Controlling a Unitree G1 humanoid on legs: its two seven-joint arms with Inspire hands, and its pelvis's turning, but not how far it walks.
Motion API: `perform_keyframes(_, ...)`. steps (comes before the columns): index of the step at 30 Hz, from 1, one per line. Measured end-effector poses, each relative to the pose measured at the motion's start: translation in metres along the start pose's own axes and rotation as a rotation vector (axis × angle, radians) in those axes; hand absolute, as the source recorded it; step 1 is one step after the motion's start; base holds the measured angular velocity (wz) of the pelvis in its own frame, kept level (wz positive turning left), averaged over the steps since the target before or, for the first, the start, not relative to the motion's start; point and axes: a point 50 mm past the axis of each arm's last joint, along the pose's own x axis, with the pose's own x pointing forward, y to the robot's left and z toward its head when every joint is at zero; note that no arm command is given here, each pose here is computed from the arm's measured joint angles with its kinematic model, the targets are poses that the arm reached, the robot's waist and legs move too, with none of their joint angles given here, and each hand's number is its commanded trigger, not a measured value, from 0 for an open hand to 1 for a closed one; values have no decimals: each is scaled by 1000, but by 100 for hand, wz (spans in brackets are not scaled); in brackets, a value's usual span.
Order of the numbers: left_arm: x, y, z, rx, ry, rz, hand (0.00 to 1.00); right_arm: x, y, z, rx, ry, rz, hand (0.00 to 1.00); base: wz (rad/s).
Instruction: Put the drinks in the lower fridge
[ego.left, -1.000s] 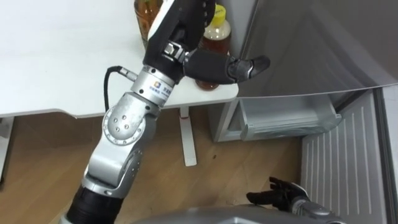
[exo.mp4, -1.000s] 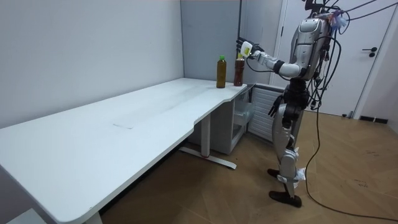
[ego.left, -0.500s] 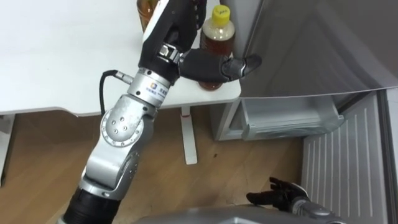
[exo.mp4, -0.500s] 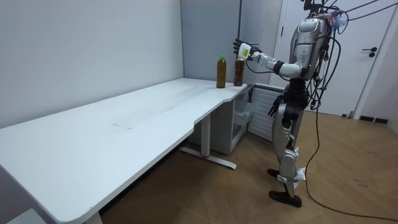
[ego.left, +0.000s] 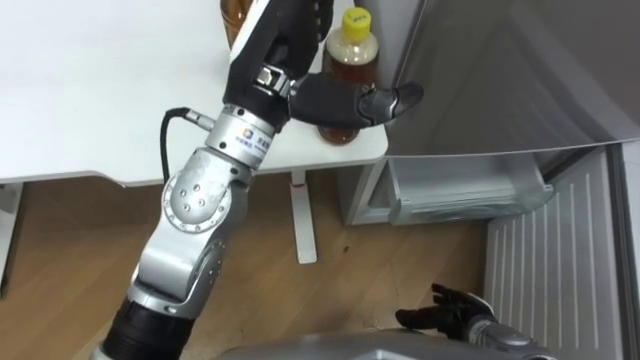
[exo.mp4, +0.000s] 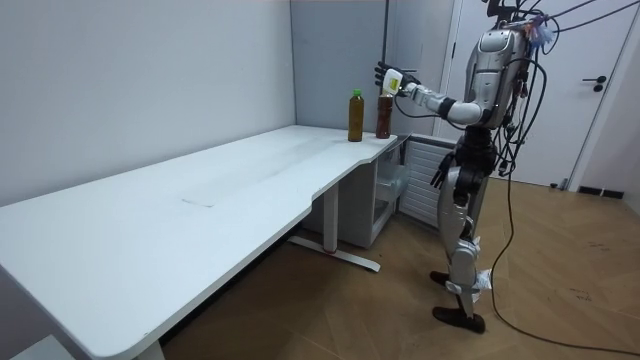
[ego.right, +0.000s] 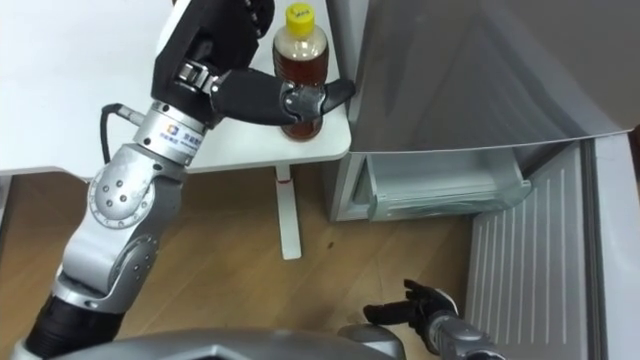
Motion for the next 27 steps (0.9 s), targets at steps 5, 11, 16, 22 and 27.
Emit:
perform_keyframes(5,-1,0,-8,-5,34,-1,0,0,0,0,-1,0,0,0,0)
perform_keyframes(11,-4,3,-22,-7,90,25,0,0,0,1,-7,-1,0,0,-3)
perform_keyframes(16,-8,5,-29,0,124,55,0,1,0,4,-26,-5,2,0,2)
perform_keyframes(22,-16,11,-49,53,234,81,0,1,0,5,-39,-6,2,0,4)
perform_keyframes(27,-16,12,-49,61,238,100,0,1,-1,5,-41,4,-1,0,0)
